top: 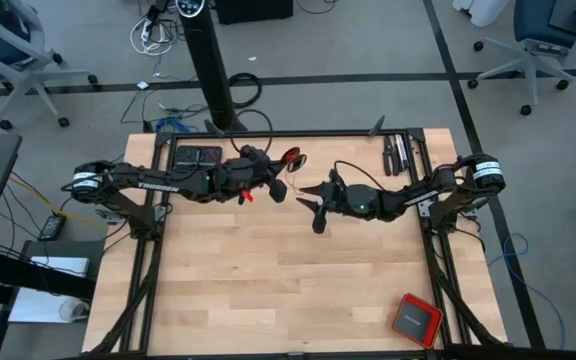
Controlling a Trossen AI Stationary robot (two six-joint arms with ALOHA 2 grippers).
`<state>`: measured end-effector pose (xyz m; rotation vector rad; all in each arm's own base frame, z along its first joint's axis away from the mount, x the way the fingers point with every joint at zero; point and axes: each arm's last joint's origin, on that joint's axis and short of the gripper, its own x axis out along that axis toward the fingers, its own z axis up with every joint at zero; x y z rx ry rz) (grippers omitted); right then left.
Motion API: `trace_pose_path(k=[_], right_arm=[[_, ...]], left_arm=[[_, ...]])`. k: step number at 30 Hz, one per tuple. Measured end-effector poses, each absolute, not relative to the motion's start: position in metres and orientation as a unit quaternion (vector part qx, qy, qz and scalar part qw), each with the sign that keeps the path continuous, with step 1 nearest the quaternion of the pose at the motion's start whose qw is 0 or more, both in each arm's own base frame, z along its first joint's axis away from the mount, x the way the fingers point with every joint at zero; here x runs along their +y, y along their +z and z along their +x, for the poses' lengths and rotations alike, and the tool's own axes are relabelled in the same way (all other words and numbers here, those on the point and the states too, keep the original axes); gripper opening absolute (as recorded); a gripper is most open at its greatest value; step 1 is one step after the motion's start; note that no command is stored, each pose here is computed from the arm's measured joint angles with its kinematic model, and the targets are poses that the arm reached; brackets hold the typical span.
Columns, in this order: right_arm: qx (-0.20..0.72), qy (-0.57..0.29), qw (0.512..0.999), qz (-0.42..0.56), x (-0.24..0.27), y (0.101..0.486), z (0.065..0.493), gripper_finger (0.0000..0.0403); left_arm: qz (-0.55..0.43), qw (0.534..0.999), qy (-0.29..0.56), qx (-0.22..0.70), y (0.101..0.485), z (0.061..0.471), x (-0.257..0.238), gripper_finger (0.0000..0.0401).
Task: Coil cords
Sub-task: Coil the red wire onto the spool
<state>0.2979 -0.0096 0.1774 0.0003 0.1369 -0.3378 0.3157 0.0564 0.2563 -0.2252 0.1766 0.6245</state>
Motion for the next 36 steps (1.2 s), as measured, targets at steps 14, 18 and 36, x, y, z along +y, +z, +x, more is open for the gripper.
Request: trace_pose_path(k=[14, 18, 36], right_arm=[[0.038, -0.162, 0.986, -0.008, -0.013, 0.184, 0.299, 0.0118], [0.041, -0.165, 0.985, -0.007, -0.015, 0.183, 0.299, 0.0087], [0.163, -0.215, 0.963, 0.016, -0.058, 0.169, 0.283, 0.0003]], left_arm=[[-0.111, 0.943, 0.304, 0.076, 0.258, 0.316, 0.056, 0.0001], [-0.111, 0.944, 0.303, 0.076, 0.258, 0.316, 0.056, 0.0001], [-0.11, 0.976, 0.158, 0.105, 0.257, 0.32, 0.046, 0.0001]])
